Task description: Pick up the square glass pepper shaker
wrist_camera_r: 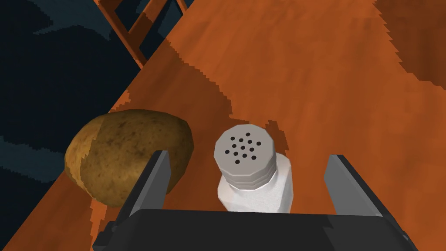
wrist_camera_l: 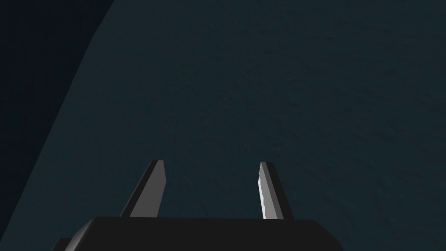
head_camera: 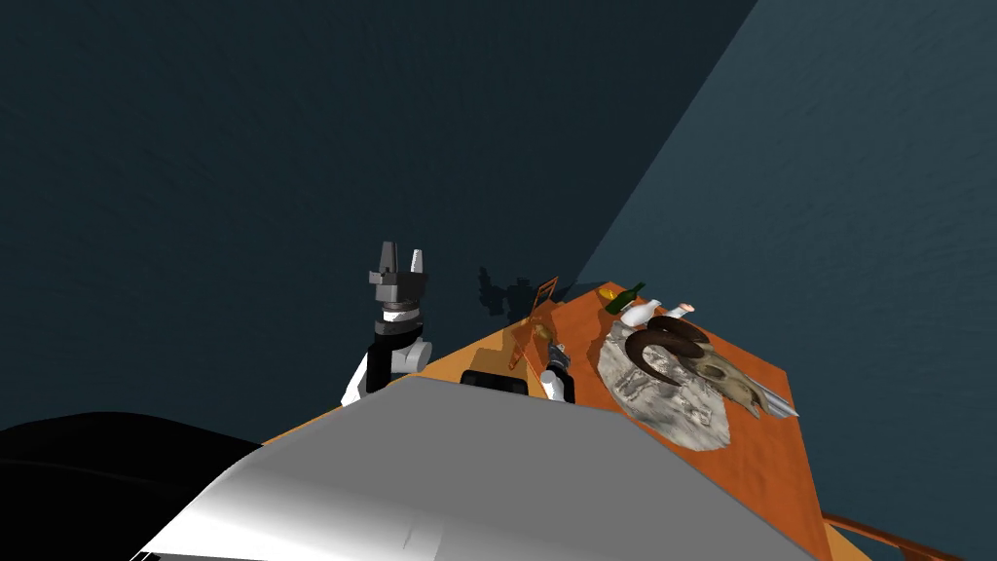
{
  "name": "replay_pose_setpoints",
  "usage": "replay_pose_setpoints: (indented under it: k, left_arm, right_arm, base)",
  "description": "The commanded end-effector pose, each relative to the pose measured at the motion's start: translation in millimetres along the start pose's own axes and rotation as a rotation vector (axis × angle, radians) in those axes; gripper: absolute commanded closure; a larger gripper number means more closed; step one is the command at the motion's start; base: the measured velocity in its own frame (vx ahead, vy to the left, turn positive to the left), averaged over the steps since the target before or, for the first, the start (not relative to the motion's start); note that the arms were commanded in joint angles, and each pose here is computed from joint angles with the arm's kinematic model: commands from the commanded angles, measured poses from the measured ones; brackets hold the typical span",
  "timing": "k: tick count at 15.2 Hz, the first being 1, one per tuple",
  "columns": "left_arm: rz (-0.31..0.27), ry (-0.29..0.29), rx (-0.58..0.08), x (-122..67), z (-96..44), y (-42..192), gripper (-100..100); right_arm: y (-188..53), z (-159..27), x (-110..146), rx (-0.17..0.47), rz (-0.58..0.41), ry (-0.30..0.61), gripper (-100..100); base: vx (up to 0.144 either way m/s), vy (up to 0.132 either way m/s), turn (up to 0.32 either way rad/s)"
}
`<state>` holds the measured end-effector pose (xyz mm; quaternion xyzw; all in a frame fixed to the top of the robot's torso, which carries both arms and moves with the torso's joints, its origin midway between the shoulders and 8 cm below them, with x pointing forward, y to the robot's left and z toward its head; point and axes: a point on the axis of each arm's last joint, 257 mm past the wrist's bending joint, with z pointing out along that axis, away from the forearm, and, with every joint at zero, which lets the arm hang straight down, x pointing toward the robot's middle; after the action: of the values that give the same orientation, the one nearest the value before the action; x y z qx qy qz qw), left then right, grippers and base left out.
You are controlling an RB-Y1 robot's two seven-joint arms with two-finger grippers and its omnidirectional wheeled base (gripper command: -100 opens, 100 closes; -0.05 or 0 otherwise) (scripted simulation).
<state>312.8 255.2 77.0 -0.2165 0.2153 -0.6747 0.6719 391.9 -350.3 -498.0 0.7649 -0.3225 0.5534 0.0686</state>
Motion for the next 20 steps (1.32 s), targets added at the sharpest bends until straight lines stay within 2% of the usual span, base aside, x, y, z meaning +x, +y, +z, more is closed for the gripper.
replay_pose_setpoints:
  k: [1, 2, 6, 9, 10, 14, 15, 18, 19, 20]
  left_arm:
    - [0.0, 0.0, 0.0, 0.0, 0.0, 0, 0]
    - [0.0, 0.0, 0.0, 0.0, 0.0, 0, 0]
    - [0.0, 0.0, 0.0, 0.0, 0.0, 0, 0]
    - [0.0, 0.0, 0.0, 0.0, 0.0, 0, 0]
    - [0.0, 0.0, 0.0, 0.0, 0.0, 0, 0]
    - [0.0, 0.0, 0.0, 0.1, 0.0, 0, 0]
    - [0.0, 0.0, 0.0, 0.1, 0.0, 0, 0]
    - [-0.001, 0.0, 0.0, 0.1, 0.1, 0, 0]
    - [-0.001, 0.0, 0.0, 0.1, 0.1, 0, 0]
    - [-0.001, 0.0, 0.0, 0.1, 0.1, 0, 0]
  right_arm:
    - [-19, -11.4, -8, 0.0, 0.002, 0.001, -100]
    - [-19, -11.4, -8, 0.0, -0.006, 0.001, -100]
    - [-60, -37.8, -25, -0.003, -0.002, 0.0, -100]
    - [-56, -35.0, -25, -0.002, -0.002, 0.0, -100]
    - [-57, -35.8, -24, -0.003, -0.005, 0.0, 100]
    - [-59, -35.5, -24, 0.0, -0.007, 0.003, 100]
    - [-36, -22.0, -17, 0.001, -0.003, -0.004, 100]
    - [-19, -11.4, -8, 0.0, -0.006, 0.001, 100]
    - [-5, -2.9, -1, 0.0, -0.006, 0.001, 100]
    - [-5, -2.9, -1, 0.0, -0.006, 0.001, 100]
  base:
    - [0.04, -0.137, -0.015]
    - [0.039, -0.131, -0.012]
    - [0.017, -0.17, -0.016]
    - [0.017, -0.109, 0.001]
    - [0.004, -0.024, 0.003]
    - [0.001, -0.002, 0.005]
    - [-0.009, 0.126, 0.03]
    - [-0.022, 0.219, -0.001]
    - [-0.044, 0.21, 0.013]
    - [-0.032, 0.173, 0.002]
